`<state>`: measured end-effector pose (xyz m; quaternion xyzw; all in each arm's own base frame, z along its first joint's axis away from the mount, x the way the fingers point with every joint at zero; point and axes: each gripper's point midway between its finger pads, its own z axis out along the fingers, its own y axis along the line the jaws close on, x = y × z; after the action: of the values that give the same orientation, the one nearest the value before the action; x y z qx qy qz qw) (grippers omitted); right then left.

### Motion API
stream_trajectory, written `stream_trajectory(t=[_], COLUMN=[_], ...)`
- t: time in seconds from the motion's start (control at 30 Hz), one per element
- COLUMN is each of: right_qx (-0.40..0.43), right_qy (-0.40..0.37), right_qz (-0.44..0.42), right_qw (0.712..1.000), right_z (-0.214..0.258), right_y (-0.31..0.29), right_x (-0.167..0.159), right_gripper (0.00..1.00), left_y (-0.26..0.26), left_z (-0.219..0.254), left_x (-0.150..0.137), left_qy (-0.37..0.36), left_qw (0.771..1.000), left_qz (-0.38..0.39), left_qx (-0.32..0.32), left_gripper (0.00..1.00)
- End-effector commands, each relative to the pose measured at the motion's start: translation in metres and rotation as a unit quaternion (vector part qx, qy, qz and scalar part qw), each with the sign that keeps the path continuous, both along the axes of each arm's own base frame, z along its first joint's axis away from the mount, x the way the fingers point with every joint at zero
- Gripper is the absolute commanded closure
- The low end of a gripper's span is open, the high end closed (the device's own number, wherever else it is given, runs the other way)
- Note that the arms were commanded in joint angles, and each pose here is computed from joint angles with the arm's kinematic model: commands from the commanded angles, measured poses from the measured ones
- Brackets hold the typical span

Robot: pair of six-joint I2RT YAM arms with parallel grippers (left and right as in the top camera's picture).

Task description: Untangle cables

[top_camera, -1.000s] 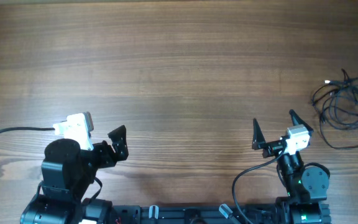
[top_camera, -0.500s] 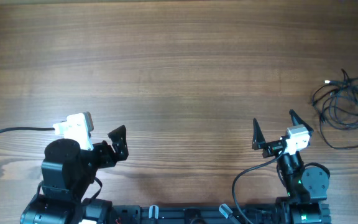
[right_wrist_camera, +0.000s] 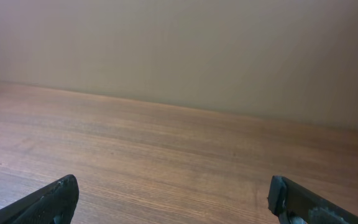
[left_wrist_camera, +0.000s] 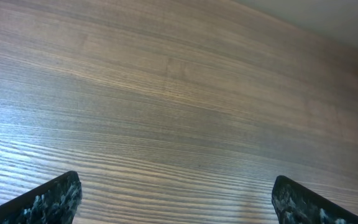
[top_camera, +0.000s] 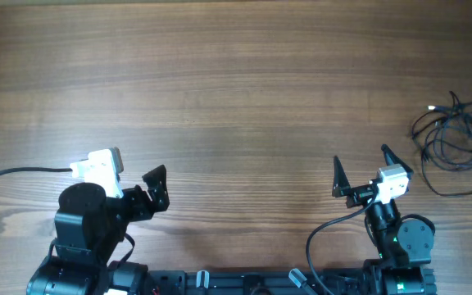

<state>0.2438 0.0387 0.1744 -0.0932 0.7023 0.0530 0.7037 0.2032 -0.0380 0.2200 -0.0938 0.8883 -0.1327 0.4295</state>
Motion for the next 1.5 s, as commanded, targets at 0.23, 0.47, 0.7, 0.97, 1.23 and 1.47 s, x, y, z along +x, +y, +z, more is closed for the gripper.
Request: stream_trajectory(t=[0.23, 0.47, 0.7, 0.97, 1.23, 1.47], right_qx=[0.006, 0.006, 0.006, 0.006, 0.005, 0.006], right_qy=[-0.006, -0.006, -0.006, -0.006, -0.006, -0.006], right_qz=[-0.006, -0.006, -0.006, -0.006, -0.006, -0.007], right_qw=[1.000, 1.000, 1.000, 1.000, 1.000, 1.000], right_z=[0.003, 0.003, 0.003, 0.003, 0.003, 0.003], right_y=[-0.003, -0.003, -0.003, -0.003, -0.003, -0.003], right_x=[0.000, 0.000, 0.000, 0.000, 0.000, 0.000], right_gripper=[0.00, 0.00, 0.00, 0.00, 0.00, 0.00], left_y=[0.004, 0.019, 0.025, 0.028, 0.028, 0.027], left_z=[-0.005, -0.025, -0.055, -0.062, -0.042, -0.039], left_x=[-0.004, -0.007, 0.005, 0.022, 0.038, 0.043], left_qy=[0.006, -0.015, -0.090, -0.188, -0.286, -0.326], left_qw=[1.000, 0.999, 0.994, 0.980, 0.956, 0.944], left_qz=[0.006, 0.043, 0.062, 0.069, 0.069, 0.059], left_qx=[0.009, 0.007, -0.009, -0.018, -0.026, -0.016], left_gripper=[0.00, 0.00, 0.00, 0.00, 0.00, 0.00])
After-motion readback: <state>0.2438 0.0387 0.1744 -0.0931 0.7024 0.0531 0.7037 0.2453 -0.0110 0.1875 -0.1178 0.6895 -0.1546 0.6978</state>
